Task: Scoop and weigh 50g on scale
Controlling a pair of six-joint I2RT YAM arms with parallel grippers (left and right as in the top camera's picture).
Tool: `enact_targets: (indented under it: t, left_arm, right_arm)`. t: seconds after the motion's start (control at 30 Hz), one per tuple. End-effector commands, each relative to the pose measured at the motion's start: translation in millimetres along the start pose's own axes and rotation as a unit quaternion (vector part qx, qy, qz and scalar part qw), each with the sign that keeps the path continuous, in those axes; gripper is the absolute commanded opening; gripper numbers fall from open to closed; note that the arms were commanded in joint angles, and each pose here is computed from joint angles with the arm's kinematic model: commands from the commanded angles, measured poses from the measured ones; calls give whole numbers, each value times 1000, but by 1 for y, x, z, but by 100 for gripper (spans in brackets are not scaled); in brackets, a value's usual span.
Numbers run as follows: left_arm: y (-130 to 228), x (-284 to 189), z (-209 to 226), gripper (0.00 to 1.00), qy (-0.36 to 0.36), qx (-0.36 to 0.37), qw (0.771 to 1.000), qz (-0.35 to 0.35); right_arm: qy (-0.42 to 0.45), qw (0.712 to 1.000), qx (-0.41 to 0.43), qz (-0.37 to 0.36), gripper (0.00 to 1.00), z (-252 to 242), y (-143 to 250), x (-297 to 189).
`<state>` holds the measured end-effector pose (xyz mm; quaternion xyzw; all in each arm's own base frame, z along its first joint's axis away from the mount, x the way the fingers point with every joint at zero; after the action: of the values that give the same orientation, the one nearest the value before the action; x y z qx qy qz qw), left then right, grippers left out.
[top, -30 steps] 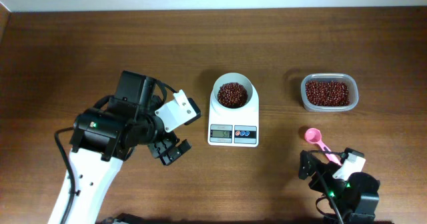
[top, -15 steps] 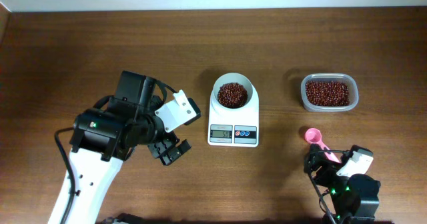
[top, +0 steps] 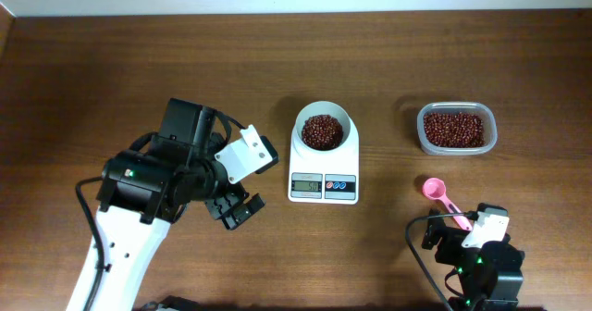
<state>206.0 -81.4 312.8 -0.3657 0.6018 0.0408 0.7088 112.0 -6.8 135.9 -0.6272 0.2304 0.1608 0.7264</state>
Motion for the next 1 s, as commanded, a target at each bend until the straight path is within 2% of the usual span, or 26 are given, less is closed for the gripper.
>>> enact_targets:
  t: [0.0, 0.07, 0.27, 0.43, 0.97]
  left_arm:
    - [1, 0, 0, 99, 0, 6, 1000, -1]
    - [1, 0, 0, 99, 0, 6, 1000, -1]
    - [1, 0, 0, 99, 0, 6, 1000, -1]
    - [1, 0, 0, 99, 0, 6, 1000, -1]
    - [1, 0, 0, 99, 0, 6, 1000, -1]
  right_arm:
    - [4, 1000, -14, 8, 99, -1, 4, 1]
    - [3, 1000, -4, 0, 99, 0, 2, 1]
    - [-31, 981, 1, -192, 99, 7, -45, 0]
    - [-40, 965, -3, -259, 99, 8, -46, 11]
    - [-27, 970, -32, -239, 99, 7, -41, 14]
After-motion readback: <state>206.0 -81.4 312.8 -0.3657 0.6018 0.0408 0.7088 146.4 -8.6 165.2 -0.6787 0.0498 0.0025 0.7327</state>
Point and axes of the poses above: each gripper's point midway between its finger pads, its own x axis out along the fingers, its own z axis along the line the jaws close on, y = z × x, the point moved 10 cm from there along -x, back along the fingers, and after that the axes turned 2 degrees about -x, right-handed, at the moved point
